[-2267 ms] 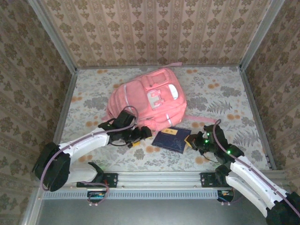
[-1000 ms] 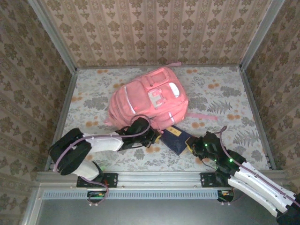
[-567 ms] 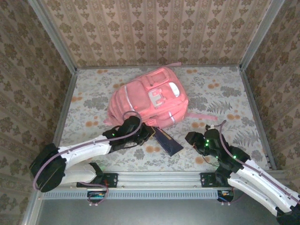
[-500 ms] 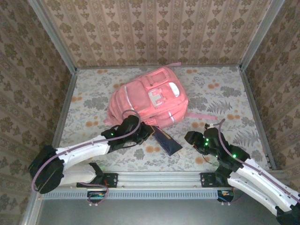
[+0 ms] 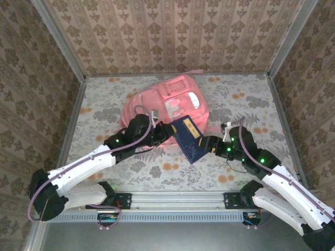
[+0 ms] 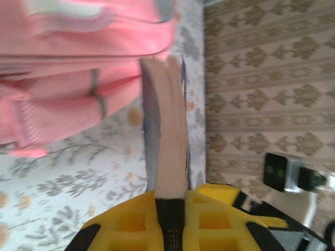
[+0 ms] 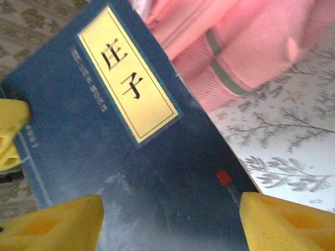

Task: Pack the student bag

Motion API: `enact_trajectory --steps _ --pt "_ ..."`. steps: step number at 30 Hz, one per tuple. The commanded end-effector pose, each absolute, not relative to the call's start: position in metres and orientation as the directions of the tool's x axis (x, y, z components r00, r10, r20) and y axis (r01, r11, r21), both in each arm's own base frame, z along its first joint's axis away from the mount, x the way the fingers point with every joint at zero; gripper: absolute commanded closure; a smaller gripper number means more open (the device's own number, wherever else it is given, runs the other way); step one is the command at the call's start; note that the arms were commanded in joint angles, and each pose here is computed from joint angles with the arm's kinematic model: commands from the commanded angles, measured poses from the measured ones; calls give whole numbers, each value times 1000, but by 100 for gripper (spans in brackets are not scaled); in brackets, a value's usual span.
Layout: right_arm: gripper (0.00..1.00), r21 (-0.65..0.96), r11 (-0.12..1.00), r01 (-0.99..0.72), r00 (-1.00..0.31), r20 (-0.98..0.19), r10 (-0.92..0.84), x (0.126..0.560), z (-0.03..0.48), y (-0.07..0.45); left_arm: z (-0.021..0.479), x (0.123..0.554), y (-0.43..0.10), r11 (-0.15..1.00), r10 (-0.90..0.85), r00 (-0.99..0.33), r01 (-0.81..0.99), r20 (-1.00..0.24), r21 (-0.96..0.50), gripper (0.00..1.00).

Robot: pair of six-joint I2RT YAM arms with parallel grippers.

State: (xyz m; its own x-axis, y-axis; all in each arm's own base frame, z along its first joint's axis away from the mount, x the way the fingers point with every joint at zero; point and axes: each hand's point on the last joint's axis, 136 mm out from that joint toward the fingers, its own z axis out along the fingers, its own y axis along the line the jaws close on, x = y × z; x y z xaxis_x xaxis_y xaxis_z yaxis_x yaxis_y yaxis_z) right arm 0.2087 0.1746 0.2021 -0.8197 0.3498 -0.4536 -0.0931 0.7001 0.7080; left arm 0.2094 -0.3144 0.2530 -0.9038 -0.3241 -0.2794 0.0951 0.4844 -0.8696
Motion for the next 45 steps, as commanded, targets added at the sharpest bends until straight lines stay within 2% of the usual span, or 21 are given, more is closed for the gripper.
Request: enact_trajectory --steps 1,4,6,7,11,17,20,25,27,32,34,37,38,40,41,43,45 --pt "24 706 663 -251 -810 -528 255 214 239 185 307 203 -318 454 -212 -873 310 -439 -835 100" --pt "15 706 637 -309 -808 -548 215 224 253 189 329 199 -319 435 -111 -846 431 -522 -791 100" --pt "1 727 587 -357 -812 -552 188 229 262 198 340 196 -321 385 -53 -829 497 -557 -777 100" --pt "0 732 570 -374 -814 -553 176 232 265 202 347 194 -321 344 -37 -818 529 -574 -776 100" --pt "0 717 535 -447 -776 -608 167 248 283 208 364 186 -319 207 20 -799 591 -601 -780 100" --pt "1 821 229 -523 -814 -561 152 253 320 239 378 182 -309 121 19 -774 630 -632 -767 100" --pt "5 832 123 -541 -817 -554 157 251 338 246 382 187 -299 119 -12 -767 636 -641 -763 100" --pt "18 840 70 -538 -830 -543 128 241 342 255 385 194 -290 84 -51 -776 625 -629 -776 100" --pt "30 843 63 -534 -835 -538 118 238 342 258 381 199 -288 96 -59 -779 618 -624 -780 100" --pt "70 854 111 -508 -842 -520 144 242 333 254 380 204 -281 103 -79 -781 612 -620 -784 100" --pt "77 859 119 -498 -847 -511 148 243 331 254 378 205 -280 107 -79 -784 607 -615 -787 100" --pt "82 863 131 -488 -850 -504 155 246 329 254 373 208 -277 119 -83 -789 598 -608 -793 100" --pt "84 863 132 -488 -848 -505 159 246 330 253 371 209 -276 125 -88 -795 589 -600 -798 95" --pt "87 859 133 -494 -843 -510 168 247 333 253 365 210 -275 125 -93 -806 573 -585 -810 72" --pt "91 859 133 -495 -842 -512 173 248 335 253 362 209 -277 111 -94 -814 564 -573 -819 64" --pt "97 861 134 -490 -841 -507 186 250 338 253 359 205 -281 71 -93 -823 556 -561 -828 54" --pt "99 864 132 -485 -840 -503 203 253 340 252 358 199 -288 45 -79 -823 561 -563 -827 49"
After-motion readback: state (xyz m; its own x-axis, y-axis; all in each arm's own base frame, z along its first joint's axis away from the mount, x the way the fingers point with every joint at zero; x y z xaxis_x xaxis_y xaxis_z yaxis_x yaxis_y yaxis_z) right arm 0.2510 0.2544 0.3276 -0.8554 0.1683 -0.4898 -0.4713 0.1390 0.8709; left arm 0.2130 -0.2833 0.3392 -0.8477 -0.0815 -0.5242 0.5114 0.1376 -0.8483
